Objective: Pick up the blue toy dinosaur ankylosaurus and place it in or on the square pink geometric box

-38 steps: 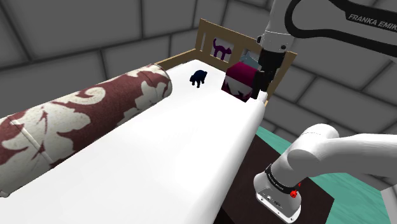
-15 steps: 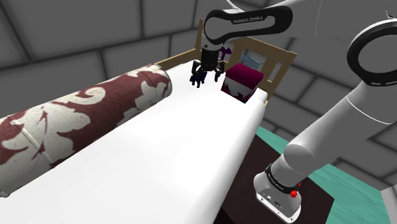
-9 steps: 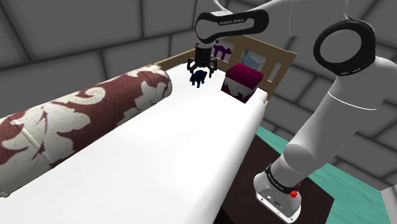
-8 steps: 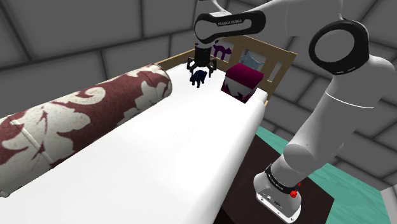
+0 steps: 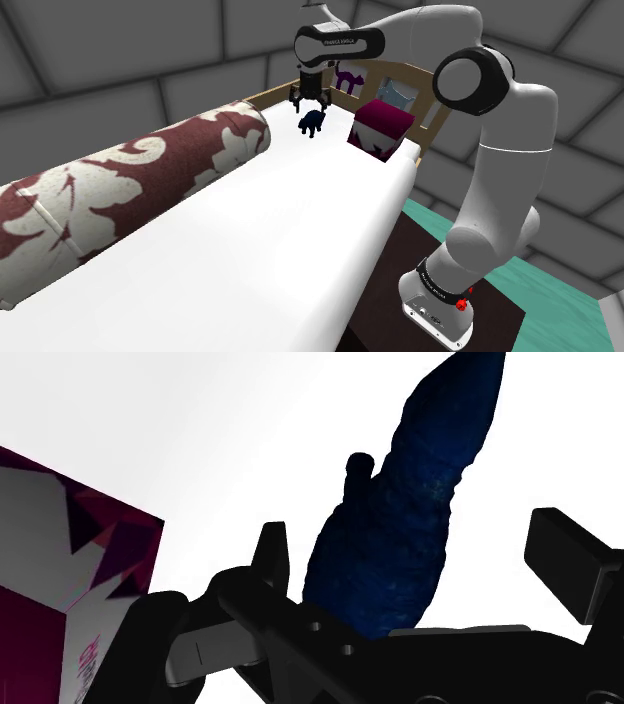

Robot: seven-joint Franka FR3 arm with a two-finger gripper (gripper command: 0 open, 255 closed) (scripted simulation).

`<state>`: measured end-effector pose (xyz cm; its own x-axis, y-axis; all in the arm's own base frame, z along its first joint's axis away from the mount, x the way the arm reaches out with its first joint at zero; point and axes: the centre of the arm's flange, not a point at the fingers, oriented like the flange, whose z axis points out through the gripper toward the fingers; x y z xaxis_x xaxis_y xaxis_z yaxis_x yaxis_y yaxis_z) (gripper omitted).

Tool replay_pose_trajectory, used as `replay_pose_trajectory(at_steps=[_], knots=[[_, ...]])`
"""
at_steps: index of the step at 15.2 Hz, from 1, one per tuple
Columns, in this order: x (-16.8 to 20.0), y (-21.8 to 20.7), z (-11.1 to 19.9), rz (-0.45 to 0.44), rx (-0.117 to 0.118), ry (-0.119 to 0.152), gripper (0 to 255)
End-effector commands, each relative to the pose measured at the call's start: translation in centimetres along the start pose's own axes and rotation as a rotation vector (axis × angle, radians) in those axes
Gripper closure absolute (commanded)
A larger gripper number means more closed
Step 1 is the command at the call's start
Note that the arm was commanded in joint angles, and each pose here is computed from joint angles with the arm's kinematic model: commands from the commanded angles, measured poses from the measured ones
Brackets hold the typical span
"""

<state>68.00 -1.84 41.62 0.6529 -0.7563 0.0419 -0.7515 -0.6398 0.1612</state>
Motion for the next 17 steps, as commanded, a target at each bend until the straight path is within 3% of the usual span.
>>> replay_pose_trajectory(at_steps=[1, 7, 14, 15, 17], knots=[[0.6, -0.2, 1.0, 0.012, -0.001, 0.002, 0], [0.6, -0.1, 3.9, 0.012, -0.001, 0.002, 0], [0.6, -0.2, 3.9, 0.012, -0.002, 0.002, 0], [0.6, -0.2, 3.9, 0.012, -0.002, 0.002, 255], [0.6, -0.1, 3.9, 0.012, -0.002, 0.002, 255]])
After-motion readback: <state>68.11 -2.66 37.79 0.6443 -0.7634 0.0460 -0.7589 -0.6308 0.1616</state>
